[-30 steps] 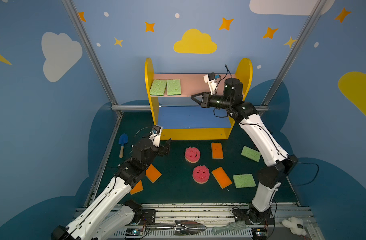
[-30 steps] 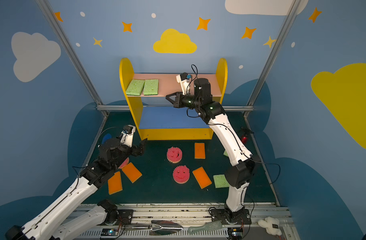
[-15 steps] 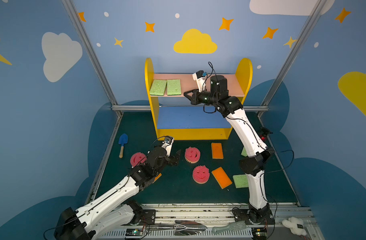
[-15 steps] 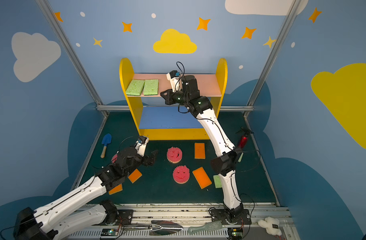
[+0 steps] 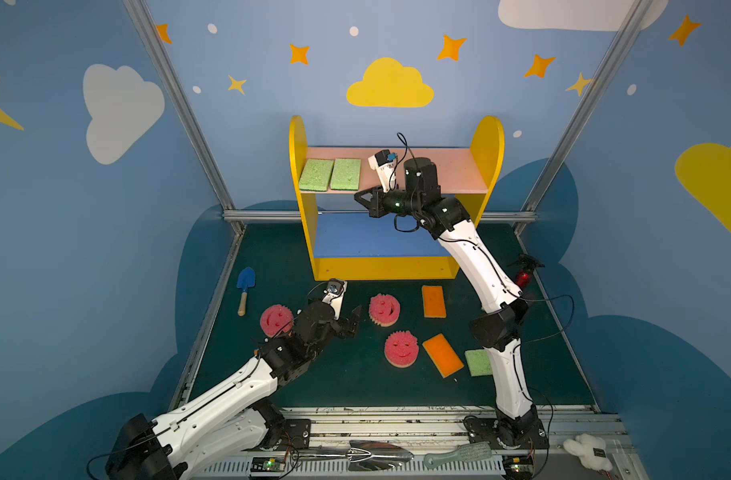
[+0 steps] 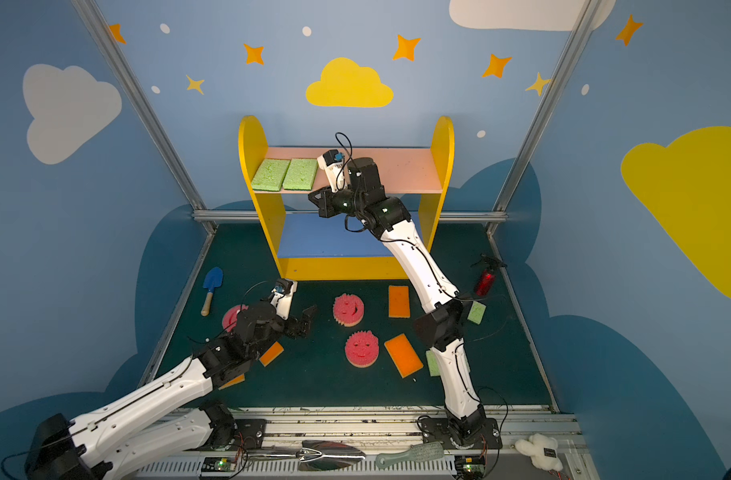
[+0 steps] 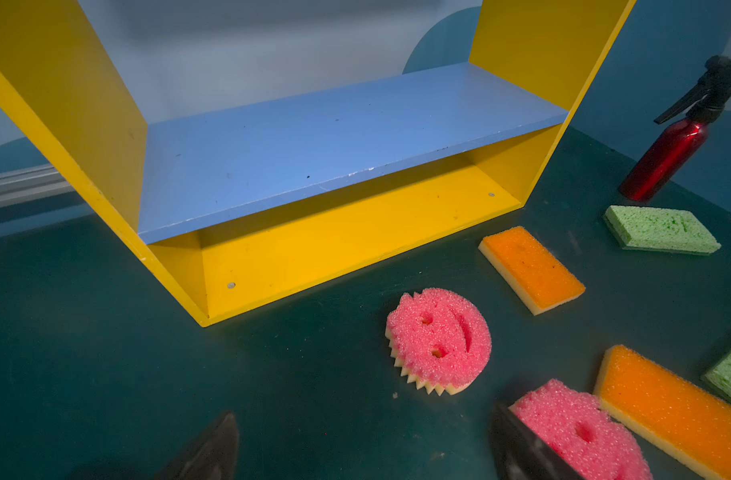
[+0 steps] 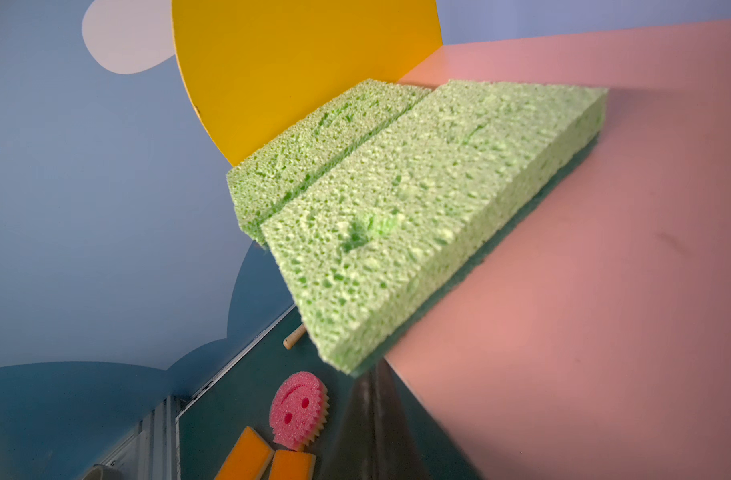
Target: Place and organize the cleaning sponges onto the shelf
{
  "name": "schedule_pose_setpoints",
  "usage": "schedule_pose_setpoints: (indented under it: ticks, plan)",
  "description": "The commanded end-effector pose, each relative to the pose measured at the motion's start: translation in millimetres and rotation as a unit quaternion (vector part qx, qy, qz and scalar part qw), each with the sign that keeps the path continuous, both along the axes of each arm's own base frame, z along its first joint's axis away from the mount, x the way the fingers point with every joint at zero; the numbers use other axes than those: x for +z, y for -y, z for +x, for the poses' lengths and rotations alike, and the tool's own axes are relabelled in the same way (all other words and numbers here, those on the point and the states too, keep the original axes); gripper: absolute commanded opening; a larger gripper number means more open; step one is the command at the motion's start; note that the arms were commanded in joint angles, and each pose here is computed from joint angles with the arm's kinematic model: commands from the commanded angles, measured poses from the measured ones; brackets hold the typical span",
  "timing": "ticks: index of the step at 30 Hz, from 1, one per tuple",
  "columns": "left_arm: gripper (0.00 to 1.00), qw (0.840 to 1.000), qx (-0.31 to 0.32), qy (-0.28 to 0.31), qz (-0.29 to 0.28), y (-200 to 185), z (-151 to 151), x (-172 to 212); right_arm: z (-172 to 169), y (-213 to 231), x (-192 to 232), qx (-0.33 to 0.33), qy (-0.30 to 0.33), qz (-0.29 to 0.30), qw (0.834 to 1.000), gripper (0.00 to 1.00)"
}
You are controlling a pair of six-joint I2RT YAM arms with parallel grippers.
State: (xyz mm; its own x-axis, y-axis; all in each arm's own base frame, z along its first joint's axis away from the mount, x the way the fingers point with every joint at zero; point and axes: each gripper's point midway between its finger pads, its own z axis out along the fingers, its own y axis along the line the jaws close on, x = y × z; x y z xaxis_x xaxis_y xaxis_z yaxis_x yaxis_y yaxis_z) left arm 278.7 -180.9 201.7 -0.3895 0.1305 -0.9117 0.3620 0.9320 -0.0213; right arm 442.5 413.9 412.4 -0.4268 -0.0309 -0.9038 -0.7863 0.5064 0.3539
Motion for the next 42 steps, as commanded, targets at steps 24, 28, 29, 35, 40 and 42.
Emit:
schedule_pose_setpoints:
  ticks: [24,28,29,35,40,42]
  plan:
    - [0.87,0.946,-0.297,-0.128,-0.002,217,-20,-59,-135,260,-107,-0.248,-0.175,0.024,0.952,0.59]
    - [0.87,0.91,-0.379,-0.167,-0.006,266,-34,-77,-137,314,-124,-0.321,-0.198,0.059,0.924,0.6]
    - [0.87,0.904,-0.393,-0.17,-0.004,275,-37,-80,-136,324,-128,-0.335,-0.204,0.066,0.918,0.6]
    - [0.84,0.869,-0.454,-0.196,-0.018,330,-48,-94,-136,381,-151,-0.413,-0.228,0.133,0.872,0.61]
    - [0.79,0.855,-0.475,-0.206,-0.011,360,-54,-111,-137,405,-161,-0.45,-0.227,0.15,0.851,0.61]
    - [0.77,0.853,-0.478,-0.212,-0.01,366,-55,-120,-139,413,-163,-0.465,-0.219,0.15,0.844,0.61]
